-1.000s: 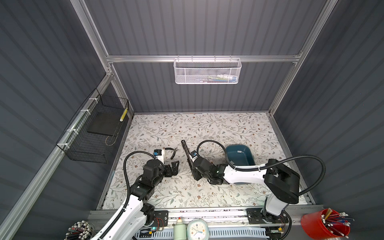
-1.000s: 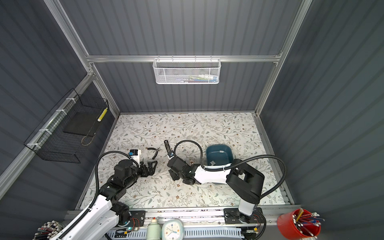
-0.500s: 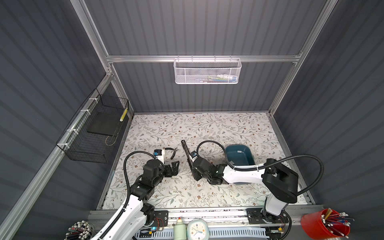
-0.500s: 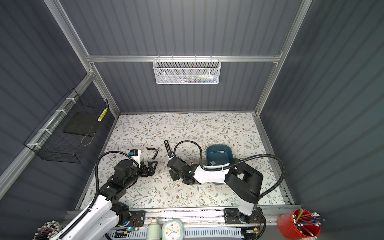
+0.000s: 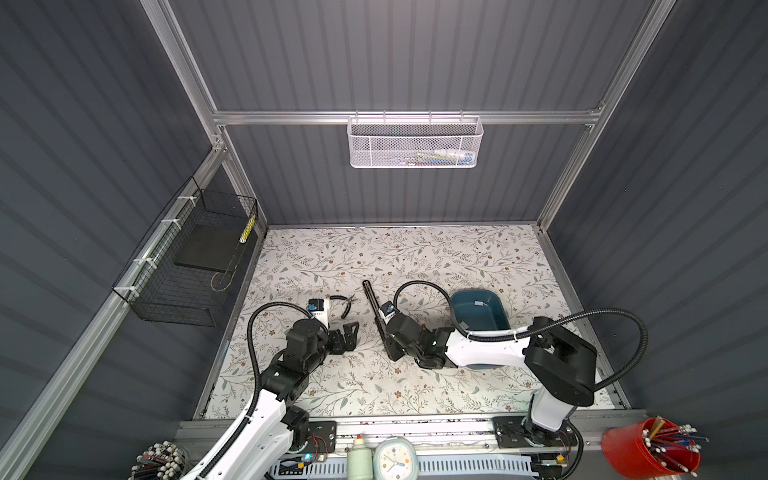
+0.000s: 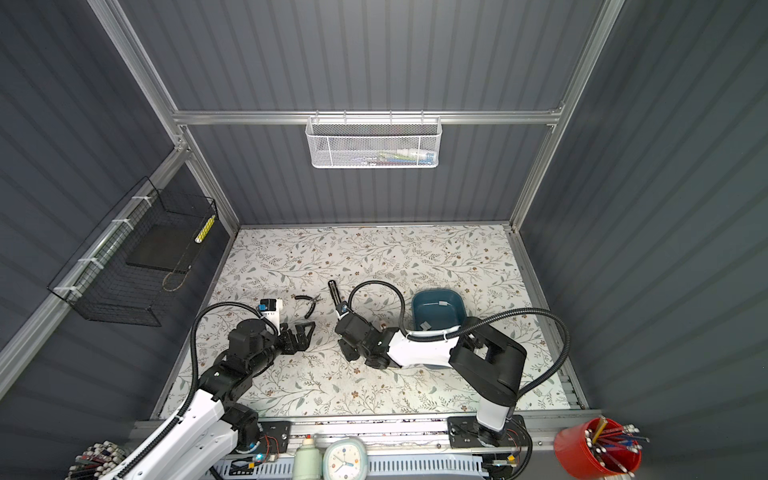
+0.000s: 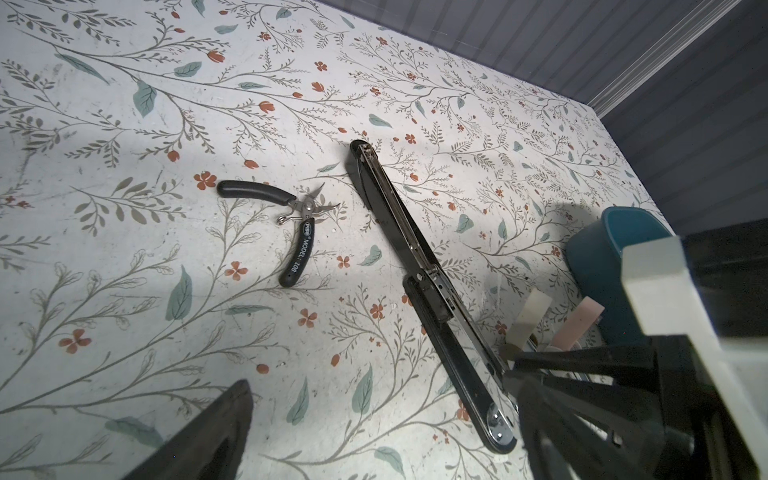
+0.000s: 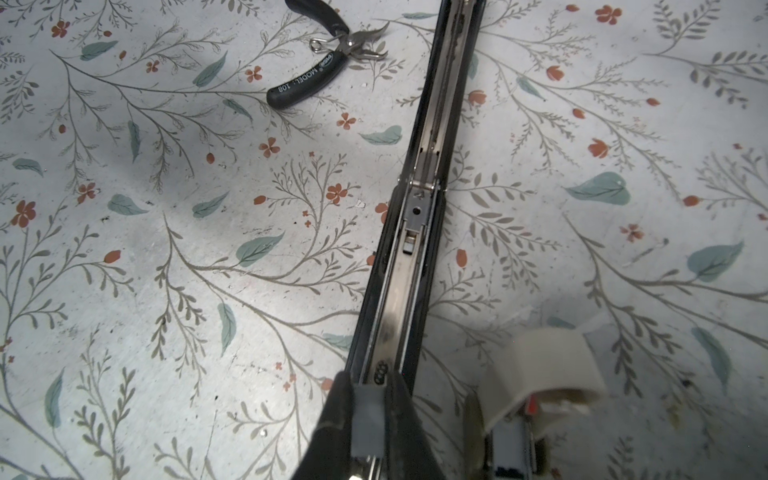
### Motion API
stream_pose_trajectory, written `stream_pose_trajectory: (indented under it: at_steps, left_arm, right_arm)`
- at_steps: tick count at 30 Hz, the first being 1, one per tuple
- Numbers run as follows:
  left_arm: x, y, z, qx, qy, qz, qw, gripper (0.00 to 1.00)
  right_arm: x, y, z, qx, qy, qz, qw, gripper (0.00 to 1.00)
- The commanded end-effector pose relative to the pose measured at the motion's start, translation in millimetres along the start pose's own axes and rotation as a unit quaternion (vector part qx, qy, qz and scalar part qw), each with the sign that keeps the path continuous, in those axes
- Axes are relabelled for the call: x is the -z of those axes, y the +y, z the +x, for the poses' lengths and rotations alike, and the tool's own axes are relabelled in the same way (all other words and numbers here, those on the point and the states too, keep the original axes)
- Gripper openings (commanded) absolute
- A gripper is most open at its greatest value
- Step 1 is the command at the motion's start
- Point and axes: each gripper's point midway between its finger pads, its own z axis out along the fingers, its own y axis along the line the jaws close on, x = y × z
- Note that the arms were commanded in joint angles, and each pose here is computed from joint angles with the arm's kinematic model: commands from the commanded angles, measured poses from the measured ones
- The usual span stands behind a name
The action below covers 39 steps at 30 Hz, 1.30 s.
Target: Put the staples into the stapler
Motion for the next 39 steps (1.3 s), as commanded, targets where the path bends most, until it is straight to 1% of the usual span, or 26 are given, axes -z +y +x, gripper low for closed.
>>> stream_pose_trajectory:
  at_steps: [1,7,18,34,39]
  left_arm:
    - [-1.1,-1.6,0.7,0.005,-0.002,0.007,1.0,0.99]
    - [-1.1,-1.7,0.3,0.004,-0.002,0.007,1.0,0.99]
    - [-1.3,-1.3,1.0,0.005,-0.001,0.007,1.0,0.99]
    - [-1.3,-1.6,1.1,0.005,-0.001,0.007,1.0,0.99]
    - [-1.3,-1.6,1.0,0.005,-0.001,0.007,1.0,0.99]
  right_arm:
    - [-4.7,-3.8,11.8,-0.002,0.016,0.004,1.0,0.04]
    - [-2.0,-5.0,15.6,-0.007,0.02,0.003,1.0,0.04]
    - [2.3,-6.5,35.8,-0.022,0.042,0.002,0.999,0.03]
    - [10.1,-9.4,39.1,-0.022,0.043,0.014,0.999,0.04]
    - [10.7,-10.2,39.0,-0.021,0.043,0.018,0.999,0.07]
